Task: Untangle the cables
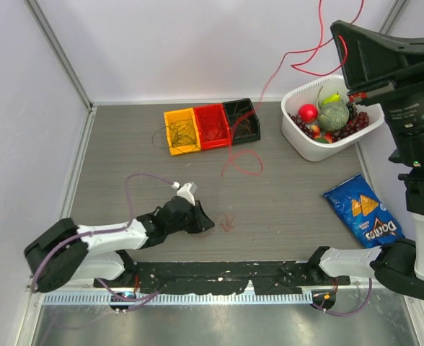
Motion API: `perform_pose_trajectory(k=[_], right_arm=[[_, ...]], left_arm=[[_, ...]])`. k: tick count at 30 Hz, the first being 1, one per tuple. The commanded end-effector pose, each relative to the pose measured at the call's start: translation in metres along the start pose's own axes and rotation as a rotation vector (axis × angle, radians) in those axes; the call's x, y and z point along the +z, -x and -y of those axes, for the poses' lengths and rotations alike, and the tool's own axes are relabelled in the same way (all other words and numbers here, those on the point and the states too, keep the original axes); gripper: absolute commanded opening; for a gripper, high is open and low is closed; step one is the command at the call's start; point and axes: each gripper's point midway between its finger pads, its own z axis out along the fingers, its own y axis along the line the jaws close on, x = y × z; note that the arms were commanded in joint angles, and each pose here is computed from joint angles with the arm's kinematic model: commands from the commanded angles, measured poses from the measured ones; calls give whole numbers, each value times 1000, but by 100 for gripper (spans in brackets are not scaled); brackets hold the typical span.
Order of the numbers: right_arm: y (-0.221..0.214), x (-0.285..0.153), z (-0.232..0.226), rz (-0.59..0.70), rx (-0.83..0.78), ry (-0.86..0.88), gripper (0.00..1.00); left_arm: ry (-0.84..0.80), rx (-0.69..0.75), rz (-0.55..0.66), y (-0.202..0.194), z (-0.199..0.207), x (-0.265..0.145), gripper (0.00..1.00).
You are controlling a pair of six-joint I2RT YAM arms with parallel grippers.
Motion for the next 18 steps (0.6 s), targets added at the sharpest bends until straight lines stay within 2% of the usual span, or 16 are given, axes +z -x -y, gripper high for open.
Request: perform_pose_trajectory(k=[1,2,3,4,5,9,13,15,18], right_arm=[[-83,26,41,-115,-96,-130,1],[-92,28,47,-115,-119,-142,1],[-118,28,60,-155,-141,-185,1],[-118,31,65,-126,-166,-200,1],[-129,33,73,-121,-178,-226,1],[-162,41,100,-136,-237,-302,1],[-191,51,115,-150,-264,-299,1],[-201,56,123,-151,-271,-308,1],[-218,60,141,-167,-320,-304,1]], left_arm=[[84,63,100,28,-2,-31,13],[83,69,133,36,1,-41,11],[99,78,154,40,-1,-49,8],[103,81,181,46,1,-59,1],[107,86,211,53,2,-67,0],[126,84,296,69,2,-100,0],[143,65,345,76,-2,-121,2],[124,57,373,81,2,-131,17],[107,46,424,90,7,-146,49]])
